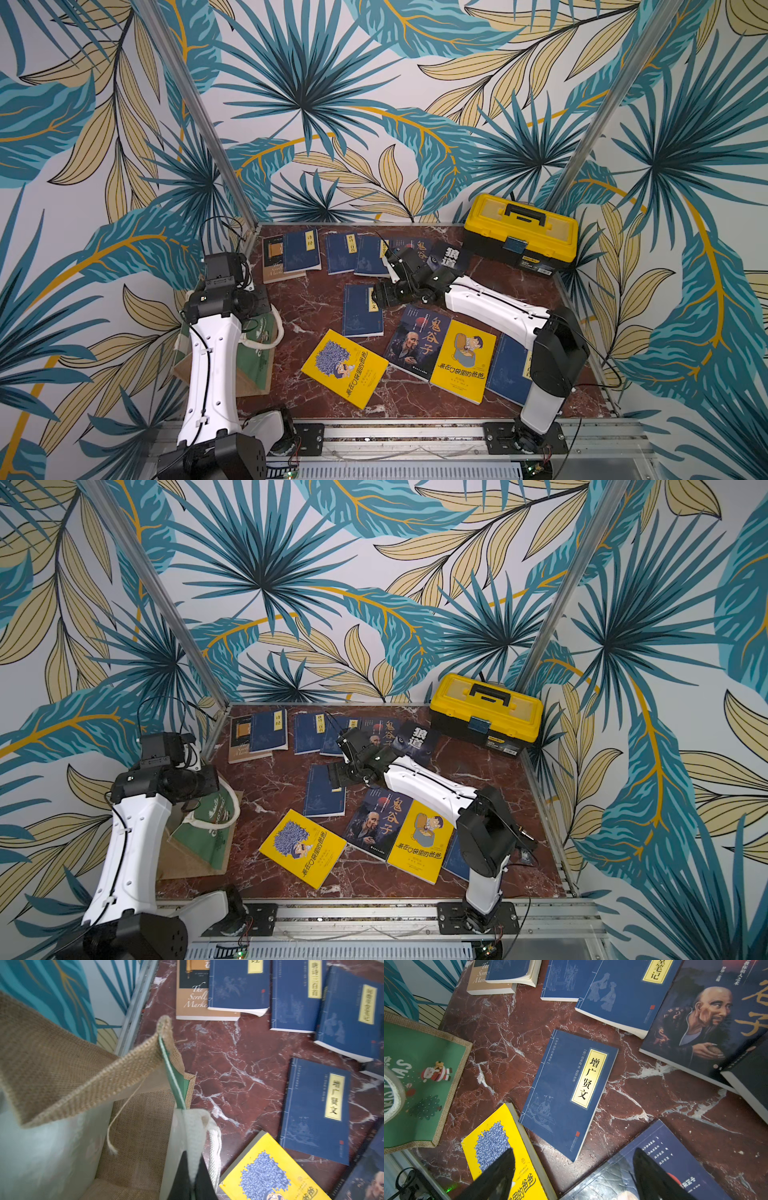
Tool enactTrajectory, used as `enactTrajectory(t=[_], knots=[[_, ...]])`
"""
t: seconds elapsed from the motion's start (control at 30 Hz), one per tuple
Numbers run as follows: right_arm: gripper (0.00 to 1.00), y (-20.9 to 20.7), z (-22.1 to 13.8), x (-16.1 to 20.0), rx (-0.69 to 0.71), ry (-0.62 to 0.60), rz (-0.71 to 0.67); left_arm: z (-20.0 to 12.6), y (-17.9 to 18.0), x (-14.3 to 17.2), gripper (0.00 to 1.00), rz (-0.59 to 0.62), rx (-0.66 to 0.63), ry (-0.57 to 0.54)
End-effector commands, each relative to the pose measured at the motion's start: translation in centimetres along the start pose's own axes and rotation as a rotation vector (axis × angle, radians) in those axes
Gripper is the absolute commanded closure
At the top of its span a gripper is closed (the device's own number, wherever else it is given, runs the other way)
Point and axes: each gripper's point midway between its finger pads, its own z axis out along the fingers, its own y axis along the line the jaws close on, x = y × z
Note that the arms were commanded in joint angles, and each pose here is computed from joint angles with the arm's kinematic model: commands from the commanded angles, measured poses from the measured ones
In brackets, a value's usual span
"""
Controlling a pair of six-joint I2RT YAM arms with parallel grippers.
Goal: Put the books into the canvas bag
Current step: Pick up the canvas bag from the center of the board, then place the canvas bag at the center of the board.
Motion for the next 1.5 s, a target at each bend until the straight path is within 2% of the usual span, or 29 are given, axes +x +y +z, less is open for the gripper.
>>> enactTrajectory(t=[0.0,0.23,0.43,0.63,0.77,0.9,1.0,1.1,1.2,1.3,1.47], knots=[[0.13,-0.1,0.4,0.8,0.009,0.026,-0.001,-1.4,-3.3,-2.6,1.00,0.076,0.129,-0.057],[0.16,-0.5,0.6,2.0,0.023,0.064,-0.003,-0.6,-7.6,-3.5,1.00,0.164,0.229,-0.021],[0.17,-0.7,0.5,3.1,0.031,0.097,-0.011,-0.2,-11.6,-2.0,1.00,0.307,0.315,0.017],[0.18,-0.9,0.3,4.6,0.041,0.125,-0.010,-0.7,-13.8,-0.9,0.99,0.463,0.357,0.010],[0.19,0.1,0.3,6.2,0.034,0.154,-0.035,-1.5,-13.5,-1.1,0.63,0.474,0.338,-0.023],[0.19,0.6,0.4,7.7,0.031,0.186,-0.038,-3.6,-13.0,-2.1,0.42,0.436,0.316,-0.094],[0.19,1.4,0.6,9.1,0.018,0.210,-0.041,-5.8,-12.5,-2.4,0.35,0.382,0.313,-0.154],[0.20,2.3,0.9,10.5,0.001,0.234,-0.046,-7.6,-12.2,-1.8,0.33,0.287,0.341,-0.187],[0.21,3.2,1.3,12.1,-0.012,0.266,-0.054,-9.0,-12.9,0.5,0.33,0.137,0.449,-0.155],[0.22,4.0,1.7,13.5,-0.026,0.299,-0.066,-8.8,-13.2,3.9,0.33,0.007,0.502,-0.083],[0.22,4.6,2.3,15.0,-0.035,0.337,-0.082,-7.4,-13.7,9.7,0.33,-0.050,0.539,0.033]])
